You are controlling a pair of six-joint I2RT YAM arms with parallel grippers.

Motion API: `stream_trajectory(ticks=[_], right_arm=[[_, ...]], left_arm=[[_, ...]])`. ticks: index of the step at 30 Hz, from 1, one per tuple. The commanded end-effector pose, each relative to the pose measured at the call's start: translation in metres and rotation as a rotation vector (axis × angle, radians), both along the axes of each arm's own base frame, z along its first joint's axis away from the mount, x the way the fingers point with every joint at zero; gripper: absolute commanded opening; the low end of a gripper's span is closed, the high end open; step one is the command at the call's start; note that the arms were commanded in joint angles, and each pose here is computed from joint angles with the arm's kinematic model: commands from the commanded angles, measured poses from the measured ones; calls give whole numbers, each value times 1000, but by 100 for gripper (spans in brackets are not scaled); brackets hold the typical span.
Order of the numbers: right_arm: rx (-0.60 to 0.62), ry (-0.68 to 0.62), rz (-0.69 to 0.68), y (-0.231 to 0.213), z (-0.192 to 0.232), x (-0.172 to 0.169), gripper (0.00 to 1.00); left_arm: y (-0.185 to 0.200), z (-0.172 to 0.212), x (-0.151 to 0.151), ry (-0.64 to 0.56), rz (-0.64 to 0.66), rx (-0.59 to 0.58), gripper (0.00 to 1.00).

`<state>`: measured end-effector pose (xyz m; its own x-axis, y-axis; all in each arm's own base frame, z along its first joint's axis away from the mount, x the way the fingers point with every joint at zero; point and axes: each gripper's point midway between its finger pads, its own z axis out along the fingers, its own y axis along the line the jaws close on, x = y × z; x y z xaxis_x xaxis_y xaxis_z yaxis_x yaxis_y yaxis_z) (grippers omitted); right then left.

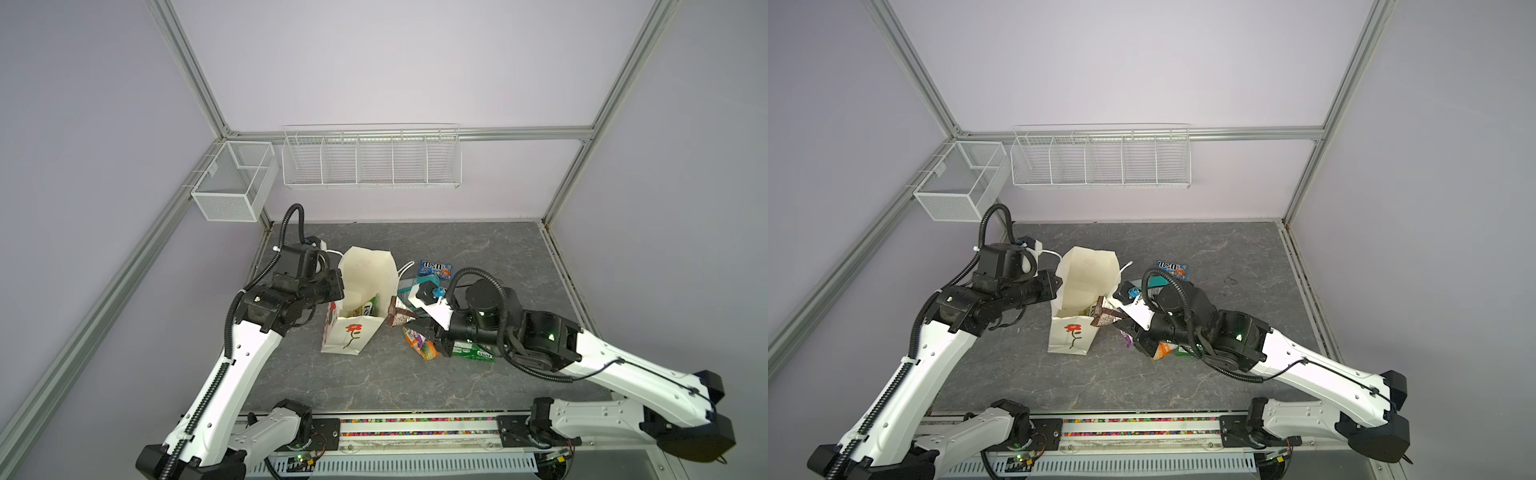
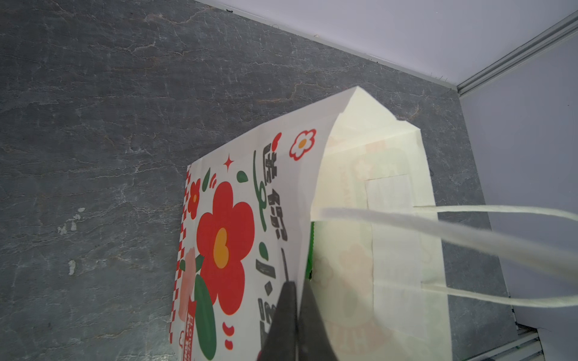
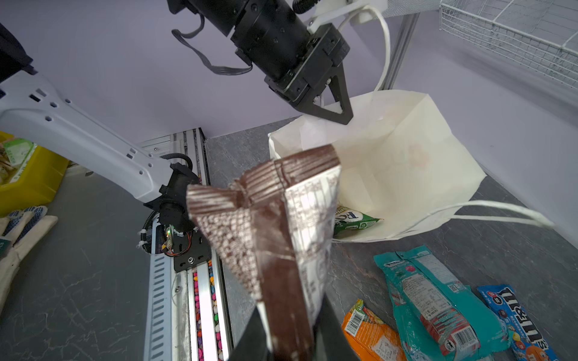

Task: Place the snacks into the paper bag
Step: 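Carry the chocolate bar over the paper bag opening with the right gripper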

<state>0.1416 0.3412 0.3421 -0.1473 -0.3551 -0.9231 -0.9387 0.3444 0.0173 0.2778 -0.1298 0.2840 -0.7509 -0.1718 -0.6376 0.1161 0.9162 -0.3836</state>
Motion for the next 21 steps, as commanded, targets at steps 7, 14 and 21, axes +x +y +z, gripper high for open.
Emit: stream_trajectory(ticks=[7, 14, 21], right_arm=[[136, -9, -1, 6, 39, 4, 19], [157, 26, -4, 20, 46, 10, 19], [163, 44, -8, 33, 45, 18, 19]], left_arm=[[-1, 8, -4, -26, 0, -44, 0], [-3, 6, -3, -20, 0, -54, 0], [-4, 5, -3, -14, 2, -60, 0]])
